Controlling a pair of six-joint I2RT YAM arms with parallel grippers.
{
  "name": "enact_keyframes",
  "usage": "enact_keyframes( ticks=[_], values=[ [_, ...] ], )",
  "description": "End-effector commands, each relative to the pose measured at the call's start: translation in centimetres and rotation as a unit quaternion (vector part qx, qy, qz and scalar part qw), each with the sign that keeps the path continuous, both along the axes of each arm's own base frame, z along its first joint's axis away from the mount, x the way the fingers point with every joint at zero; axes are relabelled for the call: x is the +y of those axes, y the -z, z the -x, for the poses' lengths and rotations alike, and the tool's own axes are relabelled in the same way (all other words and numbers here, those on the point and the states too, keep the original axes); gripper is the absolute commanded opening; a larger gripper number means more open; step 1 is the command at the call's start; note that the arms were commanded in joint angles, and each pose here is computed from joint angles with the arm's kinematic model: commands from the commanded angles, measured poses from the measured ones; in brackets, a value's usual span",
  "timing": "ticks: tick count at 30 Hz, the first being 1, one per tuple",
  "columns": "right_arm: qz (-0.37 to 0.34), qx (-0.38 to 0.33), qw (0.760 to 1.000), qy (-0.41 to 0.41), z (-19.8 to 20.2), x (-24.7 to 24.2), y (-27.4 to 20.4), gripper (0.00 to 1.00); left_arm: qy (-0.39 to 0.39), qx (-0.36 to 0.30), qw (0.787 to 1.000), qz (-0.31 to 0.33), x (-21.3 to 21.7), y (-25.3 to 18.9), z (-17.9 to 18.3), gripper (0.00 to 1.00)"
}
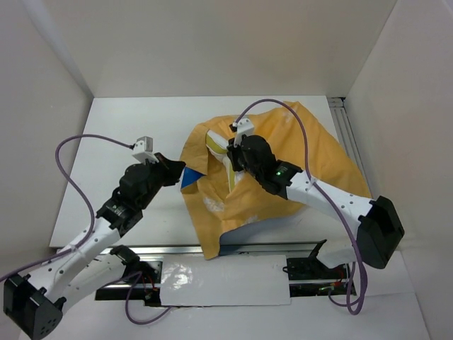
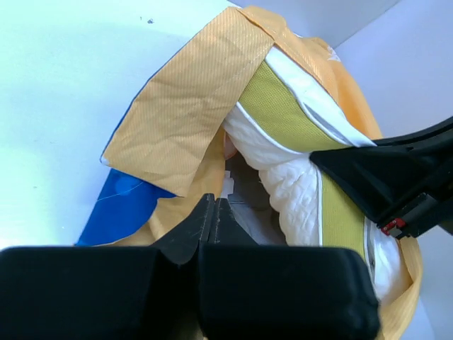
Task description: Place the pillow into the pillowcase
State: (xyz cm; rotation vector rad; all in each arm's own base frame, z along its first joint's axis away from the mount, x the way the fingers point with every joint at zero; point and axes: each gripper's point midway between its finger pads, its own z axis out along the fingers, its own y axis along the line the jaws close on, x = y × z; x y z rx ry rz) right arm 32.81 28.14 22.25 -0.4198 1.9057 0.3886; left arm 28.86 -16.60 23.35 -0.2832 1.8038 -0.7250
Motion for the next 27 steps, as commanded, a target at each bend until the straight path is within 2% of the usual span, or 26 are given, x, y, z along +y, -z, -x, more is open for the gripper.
enact_keyframes(
  ticks=[1, 5, 6, 9, 10, 11, 14, 17, 20, 21, 24, 25, 27],
  values=[
    [-0.074, -0.053, 0.996, 0.008, -0.7, 0.3, -4.8, 0.0, 0.018, 0.003, 0.999, -0.046, 0.4, 1.4, 0.1, 0.0],
    [-0.12, -0.076, 0.989, -0.034, 0.5, 0.9, -7.1, 0.0, 0.091, 0.016, 0.994, -0.057, -2.2, 3.3, 0.3, 0.0],
    [-0.131, -0.086, 0.987, -0.042, 0.8, 1.0, -8.5, 0.0, 0.107, -0.016, 0.993, -0.045, -2.9, 2.1, 0.1, 0.0],
    [-0.15, -0.107, 0.979, -0.086, 1.6, 1.9, -12.0, 0.0, 0.142, -0.033, 0.989, -0.036, -4.2, 2.1, 0.3, 0.0],
    [-0.155, -0.108, 0.977, -0.101, 1.9, 2.3, -12.5, 0.0, 0.152, -0.034, 0.987, -0.034, -4.8, 2.2, 0.5, 0.01],
    [-0.161, -0.111, 0.973, -0.122, 2.7, 2.6, -13.0, 0.0, 0.171, -0.053, 0.983, -0.029, -5.5, 0.9, 0.4, 0.06],
    [-0.186, -0.129, 0.964, -0.14, 3.6, 2.7, -15.1, 0.0, 0.207, -0.05, 0.977, -0.026, -8.1, 0.8, 0.4, 0.18],
    [-0.196, -0.134, 0.96, -0.145, 3.9, 2.4, -14.9, 0.0, 0.227, -0.027, 0.973, -0.035, -10.0, 2.4, 0.1, 0.23],
    [-0.2, -0.138, 0.957, -0.158, 4.4, 2.6, -14.7, 0.0, 0.222, -0.01, 0.973, -0.053, -11.1, 3.6, -0.9, 0.29],
    [-0.2, -0.138, 0.956, -0.163, 4.5, 2.7, -14.7, 0.0, 0.213, -0.007, 0.975, -0.058, -11.3, 3.3, -1.5, 0.37],
    [-0.206, -0.146, 0.954, -0.164, 4.5, 2.7, -15.2, 0.0, 0.145, 0.049, 0.984, -0.091, -10.3, 6.1, -2.9, 0.49],
    [-0.206, -0.146, 0.953, -0.168, 4.6, 2.8, -15.2, 0.0, 0.126, 0.061, 0.986, -0.088, -9.9, 6.3, -3.3, 0.54],
    [-0.212, -0.152, 0.949, -0.177, 4.8, 3.0, -15.5, 0.0, 0.091, 0.081, 0.99, -0.076, -9.3, 7.0, -3.7, 0.59]
  ],
)
